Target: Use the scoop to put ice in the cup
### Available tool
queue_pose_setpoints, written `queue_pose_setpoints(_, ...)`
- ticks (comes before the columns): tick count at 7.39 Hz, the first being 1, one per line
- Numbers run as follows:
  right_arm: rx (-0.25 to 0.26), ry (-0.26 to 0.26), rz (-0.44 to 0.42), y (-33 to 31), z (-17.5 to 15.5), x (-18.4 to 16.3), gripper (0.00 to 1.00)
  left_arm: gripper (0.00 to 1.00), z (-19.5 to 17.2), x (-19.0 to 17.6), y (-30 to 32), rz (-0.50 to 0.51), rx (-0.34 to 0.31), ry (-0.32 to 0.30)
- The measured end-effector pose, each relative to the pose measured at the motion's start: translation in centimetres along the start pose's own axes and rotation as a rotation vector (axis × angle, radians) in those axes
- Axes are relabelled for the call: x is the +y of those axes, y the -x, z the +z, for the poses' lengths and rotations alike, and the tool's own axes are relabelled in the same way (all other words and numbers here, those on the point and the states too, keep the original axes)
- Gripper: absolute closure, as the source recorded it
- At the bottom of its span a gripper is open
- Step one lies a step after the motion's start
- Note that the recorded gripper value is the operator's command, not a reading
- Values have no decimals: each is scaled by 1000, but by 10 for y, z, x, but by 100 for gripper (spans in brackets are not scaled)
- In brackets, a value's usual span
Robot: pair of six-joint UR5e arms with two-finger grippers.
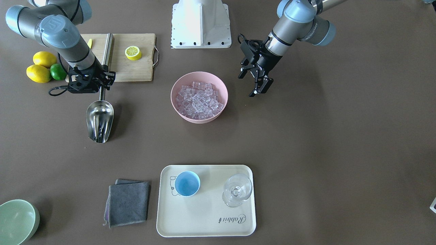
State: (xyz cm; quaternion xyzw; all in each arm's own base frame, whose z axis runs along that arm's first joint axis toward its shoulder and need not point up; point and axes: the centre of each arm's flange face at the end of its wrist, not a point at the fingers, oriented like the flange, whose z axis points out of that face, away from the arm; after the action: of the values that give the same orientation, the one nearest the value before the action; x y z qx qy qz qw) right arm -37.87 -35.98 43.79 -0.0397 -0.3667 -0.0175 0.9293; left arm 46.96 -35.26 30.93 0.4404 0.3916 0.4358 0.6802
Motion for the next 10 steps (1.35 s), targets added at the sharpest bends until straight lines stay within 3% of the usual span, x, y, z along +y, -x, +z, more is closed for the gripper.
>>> queue_pose_setpoints(2, -15, -9, -53, 3, -12, 3, 100, 2, 6, 1, -11, 7, 41, -6)
queue_pose_setpoints(4, -27, -90, -88, 6, -52, 5, 100, 2, 19, 4, -15, 9, 63, -7)
queue_pose_setpoints(6, 46, -194, -119, 7, -111, 9, 100, 2, 39, -4, -12, 18, 63, -47)
queue_pose_setpoints(7, 104, -218, -197, 2, -143, 1, 100, 2, 49, -7, -11, 22, 61, -67)
queue_pose_setpoints(9, 153, -218, -268, -8, -163, -13, 100, 2, 52, -9, -6, 25, 53, -80)
queue_pose_setpoints(10, 144, -170, -287, -8, -155, -21, 100, 2, 52, -11, -4, 25, 49, -83)
